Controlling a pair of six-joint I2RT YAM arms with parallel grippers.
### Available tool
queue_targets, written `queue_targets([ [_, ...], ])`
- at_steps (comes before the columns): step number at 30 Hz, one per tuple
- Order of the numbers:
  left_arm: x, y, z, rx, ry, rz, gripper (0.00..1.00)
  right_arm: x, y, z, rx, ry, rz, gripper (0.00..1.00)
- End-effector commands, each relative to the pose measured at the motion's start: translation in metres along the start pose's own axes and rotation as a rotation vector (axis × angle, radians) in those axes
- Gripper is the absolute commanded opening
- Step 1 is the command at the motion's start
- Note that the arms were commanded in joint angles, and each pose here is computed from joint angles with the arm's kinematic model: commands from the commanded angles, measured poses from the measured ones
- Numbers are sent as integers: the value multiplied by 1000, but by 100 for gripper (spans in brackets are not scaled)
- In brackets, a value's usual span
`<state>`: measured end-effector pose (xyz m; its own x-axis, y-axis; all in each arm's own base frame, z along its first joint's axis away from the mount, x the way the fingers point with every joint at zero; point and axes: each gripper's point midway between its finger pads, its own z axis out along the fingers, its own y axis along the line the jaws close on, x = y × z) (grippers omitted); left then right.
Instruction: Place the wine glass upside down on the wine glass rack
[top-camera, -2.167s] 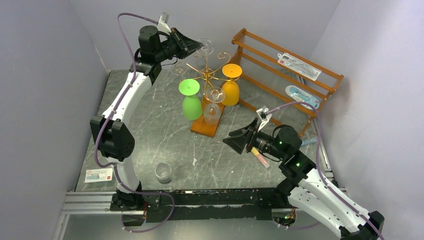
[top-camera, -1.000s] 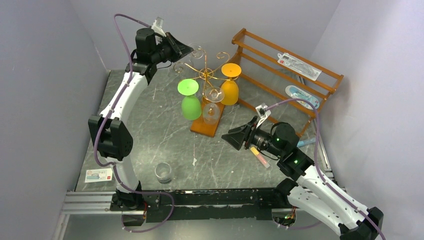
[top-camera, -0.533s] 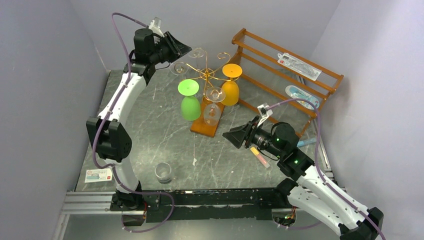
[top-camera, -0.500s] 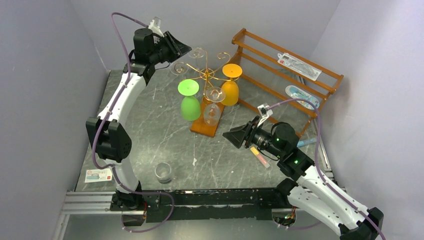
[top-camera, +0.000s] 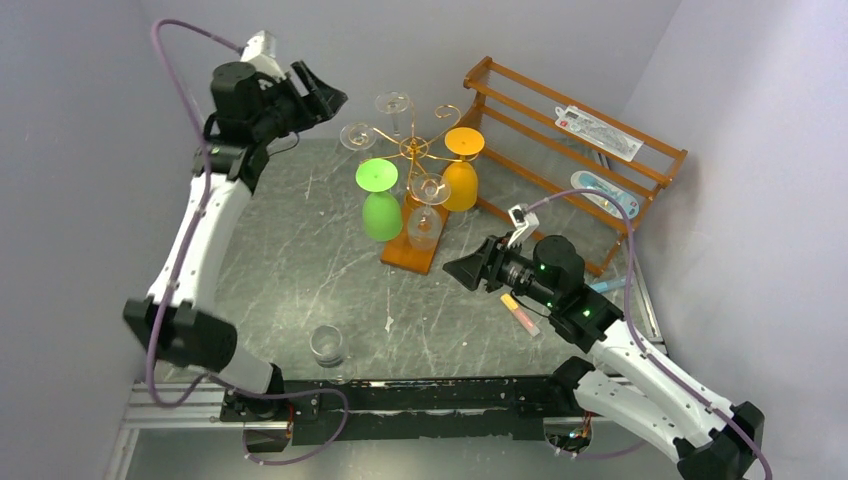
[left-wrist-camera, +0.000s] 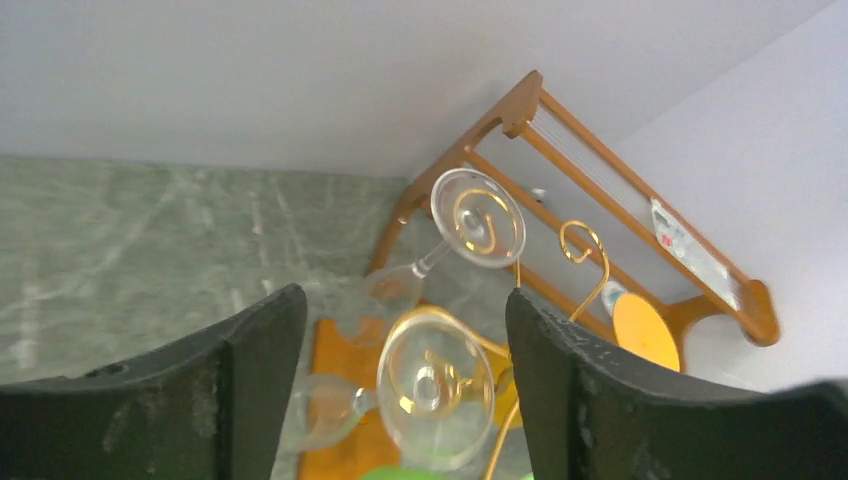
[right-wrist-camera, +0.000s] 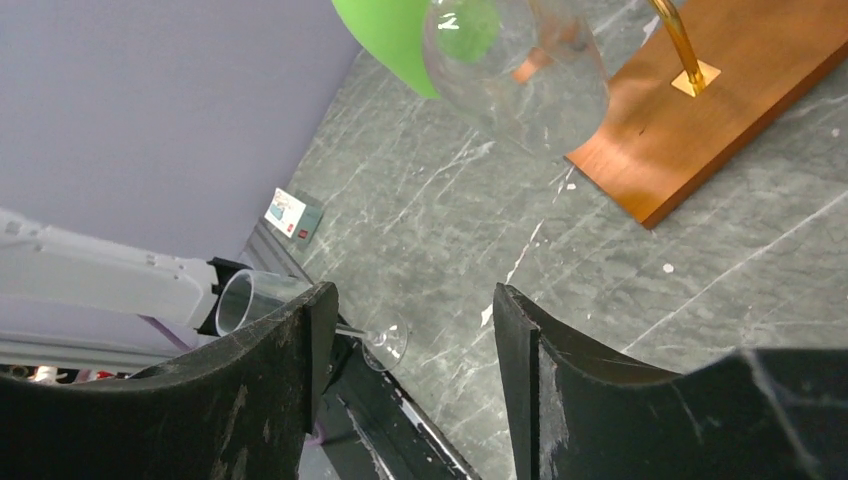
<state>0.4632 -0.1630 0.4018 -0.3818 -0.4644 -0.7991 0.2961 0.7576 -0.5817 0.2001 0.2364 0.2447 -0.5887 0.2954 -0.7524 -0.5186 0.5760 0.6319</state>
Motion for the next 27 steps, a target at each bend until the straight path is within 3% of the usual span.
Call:
queue_targets([
  [1,-11,14,-63,-141,-59,179,80,2,1,3,14,32,40,63],
  [7,39,35,-130,-219,98,358,82,8,13,8,-60,79,16,64],
  [11,84,39,-171,-199,235,374,81,12,1,14,-9,97,7,63],
  [16,134,44,-212,-189,330,299,83,5,-15,13,72,39,3,63],
  [22,196,59,-230,-168,442,184,85,2,-21,6,80,-27,2,69],
  [27,208,49,-249,-129,460,150,75,6,-31,5,132,-21,14,69],
])
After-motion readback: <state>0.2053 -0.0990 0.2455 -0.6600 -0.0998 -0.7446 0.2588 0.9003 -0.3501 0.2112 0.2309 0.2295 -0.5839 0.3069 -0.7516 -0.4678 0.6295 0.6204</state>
